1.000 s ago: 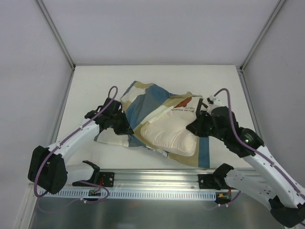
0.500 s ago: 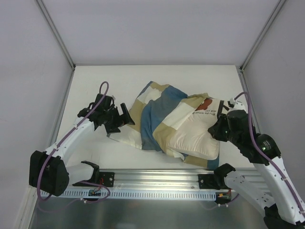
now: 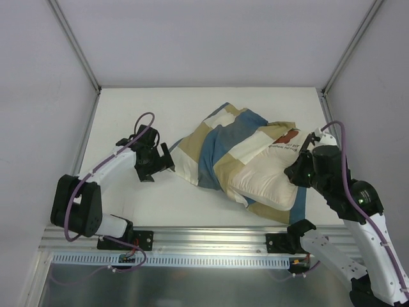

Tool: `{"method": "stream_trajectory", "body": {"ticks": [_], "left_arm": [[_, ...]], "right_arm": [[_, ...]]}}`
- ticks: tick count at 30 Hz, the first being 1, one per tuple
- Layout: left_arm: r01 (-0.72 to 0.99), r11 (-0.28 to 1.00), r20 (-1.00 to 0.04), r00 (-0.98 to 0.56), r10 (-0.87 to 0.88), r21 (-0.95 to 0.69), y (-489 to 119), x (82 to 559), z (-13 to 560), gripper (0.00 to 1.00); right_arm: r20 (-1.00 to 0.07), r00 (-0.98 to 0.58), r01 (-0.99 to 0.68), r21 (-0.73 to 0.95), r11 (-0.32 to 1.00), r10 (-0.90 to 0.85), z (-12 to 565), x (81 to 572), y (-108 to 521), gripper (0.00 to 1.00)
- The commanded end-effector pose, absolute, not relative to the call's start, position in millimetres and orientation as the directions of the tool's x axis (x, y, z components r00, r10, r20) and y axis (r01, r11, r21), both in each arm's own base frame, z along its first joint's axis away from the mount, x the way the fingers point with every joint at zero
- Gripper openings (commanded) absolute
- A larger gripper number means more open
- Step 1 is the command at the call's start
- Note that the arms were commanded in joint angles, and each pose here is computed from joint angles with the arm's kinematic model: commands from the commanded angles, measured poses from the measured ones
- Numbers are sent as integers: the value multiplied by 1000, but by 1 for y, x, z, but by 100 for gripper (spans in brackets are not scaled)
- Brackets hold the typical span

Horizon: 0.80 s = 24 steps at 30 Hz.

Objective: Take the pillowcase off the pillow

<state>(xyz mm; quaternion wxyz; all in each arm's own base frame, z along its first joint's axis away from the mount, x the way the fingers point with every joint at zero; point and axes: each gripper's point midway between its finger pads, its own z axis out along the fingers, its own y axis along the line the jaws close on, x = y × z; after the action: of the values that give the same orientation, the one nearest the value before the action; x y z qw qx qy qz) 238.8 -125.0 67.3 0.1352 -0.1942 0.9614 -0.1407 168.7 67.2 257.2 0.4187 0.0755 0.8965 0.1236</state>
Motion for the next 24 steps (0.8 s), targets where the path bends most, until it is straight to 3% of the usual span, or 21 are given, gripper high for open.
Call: {"method": "stream_trajectory", "body": {"ticks": [1,7,11,18,24], "left_arm": [[-348,887,-272,-861,-430,-302,-125,276,77,99],[-427,839,-294,-799,-525,-338,-133,313,89,98],[-582,729,-205,-713,-671,-361,-141,318,81,94],[-790,523,-72,-530,-845,-320,-152,331,57,96],[-825,495,-92,-490,-867,-272,-162,351,42,95]], "right_arm": [[-790,-542,-29,358,933,287,288,185,79,1],[-777,-559,-33,370,929,290,281,182,82,1],[-765,-573,-29,375,927,292,274,181,83,1],[-754,-584,-40,397,917,300,269,178,87,1],[-741,-596,-53,420,906,309,264,177,93,1]]}}
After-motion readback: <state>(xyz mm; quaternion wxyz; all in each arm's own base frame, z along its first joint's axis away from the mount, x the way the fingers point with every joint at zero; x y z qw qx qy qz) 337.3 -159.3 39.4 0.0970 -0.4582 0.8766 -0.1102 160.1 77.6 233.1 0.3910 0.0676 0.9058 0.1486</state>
